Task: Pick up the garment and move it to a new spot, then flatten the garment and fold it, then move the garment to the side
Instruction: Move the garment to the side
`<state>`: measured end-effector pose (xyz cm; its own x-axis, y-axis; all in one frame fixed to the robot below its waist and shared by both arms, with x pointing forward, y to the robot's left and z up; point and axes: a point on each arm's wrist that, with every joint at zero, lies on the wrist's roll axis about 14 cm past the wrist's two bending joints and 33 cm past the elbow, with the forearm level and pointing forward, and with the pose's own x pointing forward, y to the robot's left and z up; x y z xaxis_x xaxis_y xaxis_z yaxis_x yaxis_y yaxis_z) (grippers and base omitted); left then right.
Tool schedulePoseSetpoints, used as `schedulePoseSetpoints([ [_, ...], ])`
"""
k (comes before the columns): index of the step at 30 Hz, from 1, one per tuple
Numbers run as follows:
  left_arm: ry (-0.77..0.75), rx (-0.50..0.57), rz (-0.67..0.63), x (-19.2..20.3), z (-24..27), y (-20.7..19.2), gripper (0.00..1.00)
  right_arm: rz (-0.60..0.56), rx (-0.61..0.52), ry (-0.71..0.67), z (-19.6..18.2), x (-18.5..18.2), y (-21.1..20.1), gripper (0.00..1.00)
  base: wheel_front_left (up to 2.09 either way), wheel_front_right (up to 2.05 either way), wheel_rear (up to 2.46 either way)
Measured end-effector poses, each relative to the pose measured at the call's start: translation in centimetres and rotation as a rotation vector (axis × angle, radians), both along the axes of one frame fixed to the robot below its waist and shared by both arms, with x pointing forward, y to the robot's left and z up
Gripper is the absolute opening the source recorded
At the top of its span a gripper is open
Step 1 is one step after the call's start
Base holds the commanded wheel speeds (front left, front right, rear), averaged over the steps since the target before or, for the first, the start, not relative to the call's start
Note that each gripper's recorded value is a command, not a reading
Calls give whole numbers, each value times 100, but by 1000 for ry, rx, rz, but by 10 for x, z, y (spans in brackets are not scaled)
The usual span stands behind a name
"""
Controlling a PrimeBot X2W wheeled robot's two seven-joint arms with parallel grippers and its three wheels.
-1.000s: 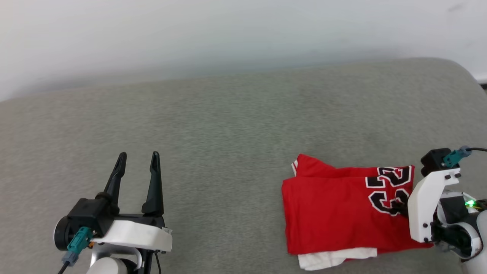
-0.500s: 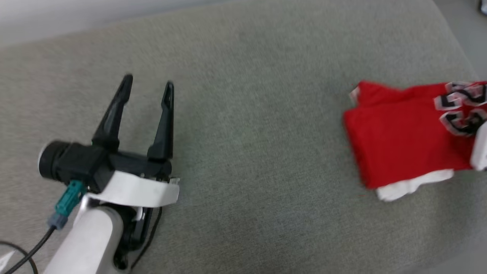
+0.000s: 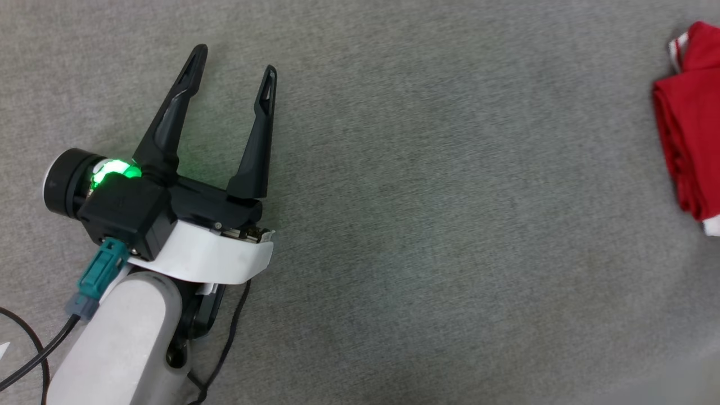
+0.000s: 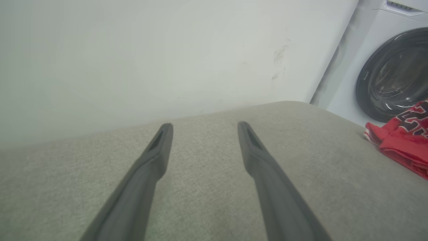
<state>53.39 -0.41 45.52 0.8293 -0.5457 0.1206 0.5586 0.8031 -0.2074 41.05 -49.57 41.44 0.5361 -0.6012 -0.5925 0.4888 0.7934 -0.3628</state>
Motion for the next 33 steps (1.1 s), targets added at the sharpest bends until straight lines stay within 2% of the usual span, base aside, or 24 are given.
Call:
schedulePoseSetpoints([
  [1,7,4,4,1,-4,2,100,6,3,7,-8,3,4,33,0,0,0],
  [2,12,7,9,1,-7,4,100,10,9,13,-16,4,7,48,0,0,0],
  [3,15,11,14,1,-9,6,100,11,15,15,-22,6,10,82,0,0,0],
  [4,16,14,17,1,-10,8,100,20,9,8,-24,8,12,100,0,0,0],
  [7,13,17,24,0,-7,10,100,24,-14,-15,-20,8,11,100,0,0,0],
  [12,-3,7,41,-7,8,12,100,54,-88,-106,13,6,7,100,0,0,0],
  [20,-7,-4,139,-32,38,35,100,141,-122,-270,59,-17,29,100,0,0,0],
  [25,22,2,213,-56,49,57,100,247,-74,-374,71,-25,72,100,0,0,0],
  [33,46,13,340,-92,60,100,100,444,70,-517,76,-24,169,100,0,0,0],
])
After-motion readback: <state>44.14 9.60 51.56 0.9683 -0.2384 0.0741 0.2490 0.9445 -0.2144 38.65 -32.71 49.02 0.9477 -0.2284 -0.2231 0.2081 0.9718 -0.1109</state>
